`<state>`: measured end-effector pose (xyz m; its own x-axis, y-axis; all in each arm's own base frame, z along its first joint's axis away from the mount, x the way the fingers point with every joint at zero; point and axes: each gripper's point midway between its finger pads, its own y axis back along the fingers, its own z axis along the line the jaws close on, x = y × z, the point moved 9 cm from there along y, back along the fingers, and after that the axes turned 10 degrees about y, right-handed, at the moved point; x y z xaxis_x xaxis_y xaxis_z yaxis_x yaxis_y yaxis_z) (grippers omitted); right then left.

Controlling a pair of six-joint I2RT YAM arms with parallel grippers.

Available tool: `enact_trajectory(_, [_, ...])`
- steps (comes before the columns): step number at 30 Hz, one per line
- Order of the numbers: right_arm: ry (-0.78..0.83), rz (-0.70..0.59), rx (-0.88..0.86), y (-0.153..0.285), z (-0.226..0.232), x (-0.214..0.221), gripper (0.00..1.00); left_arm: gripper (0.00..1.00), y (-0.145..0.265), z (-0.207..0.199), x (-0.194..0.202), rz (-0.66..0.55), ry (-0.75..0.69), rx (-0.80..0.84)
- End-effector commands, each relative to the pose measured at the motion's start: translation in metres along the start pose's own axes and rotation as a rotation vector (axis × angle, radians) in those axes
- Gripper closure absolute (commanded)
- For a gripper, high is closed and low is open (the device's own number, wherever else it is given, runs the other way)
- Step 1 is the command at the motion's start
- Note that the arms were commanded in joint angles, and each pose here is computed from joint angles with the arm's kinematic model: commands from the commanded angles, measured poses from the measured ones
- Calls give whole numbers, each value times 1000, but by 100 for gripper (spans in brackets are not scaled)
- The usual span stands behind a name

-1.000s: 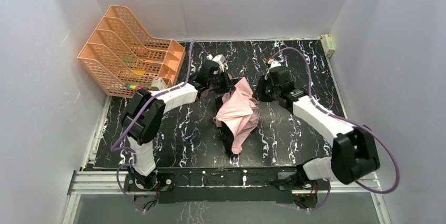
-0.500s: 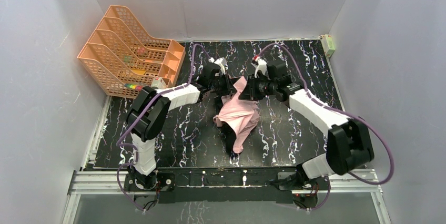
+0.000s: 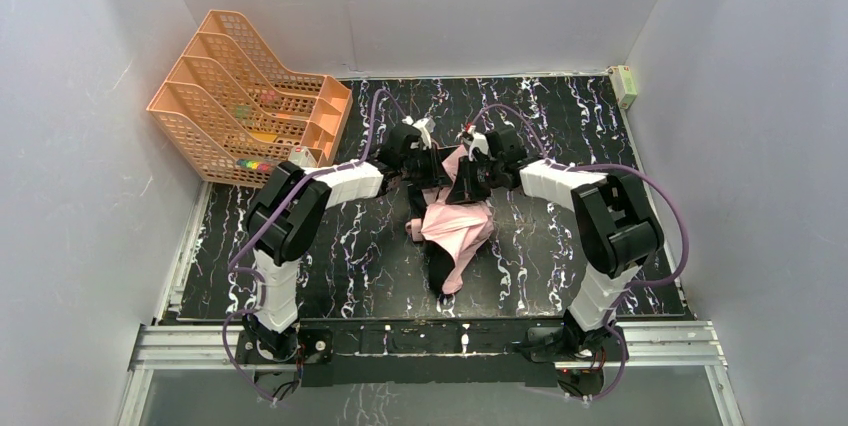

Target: Put away the umbrella

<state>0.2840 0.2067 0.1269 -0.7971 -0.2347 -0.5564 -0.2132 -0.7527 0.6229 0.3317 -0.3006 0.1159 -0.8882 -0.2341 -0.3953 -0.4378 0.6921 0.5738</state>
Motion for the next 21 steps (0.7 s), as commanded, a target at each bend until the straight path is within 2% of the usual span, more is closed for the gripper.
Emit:
enact_trajectory(1, [-33, -38, 86, -9, -12, 2, 89, 90, 17, -17, -16, -44, -55, 45])
enact_trajectory(5, [-89, -16, 162, -15, -23, 13, 89, 65, 43, -36, -28, -116, -105, 49])
enact_trajectory(8, [-121, -4, 197, -20, -29, 18, 91, 50, 71, -53, -36, -178, -145, 63])
enact_trajectory(13, [-164, 14, 274, -20, -36, 25, 93, 36, 124, -68, -32, -266, -187, 77])
enact_trajectory(21, [-356, 21, 476, -16, -46, 38, 100, 19, 190, -63, 42, -292, -189, 127])
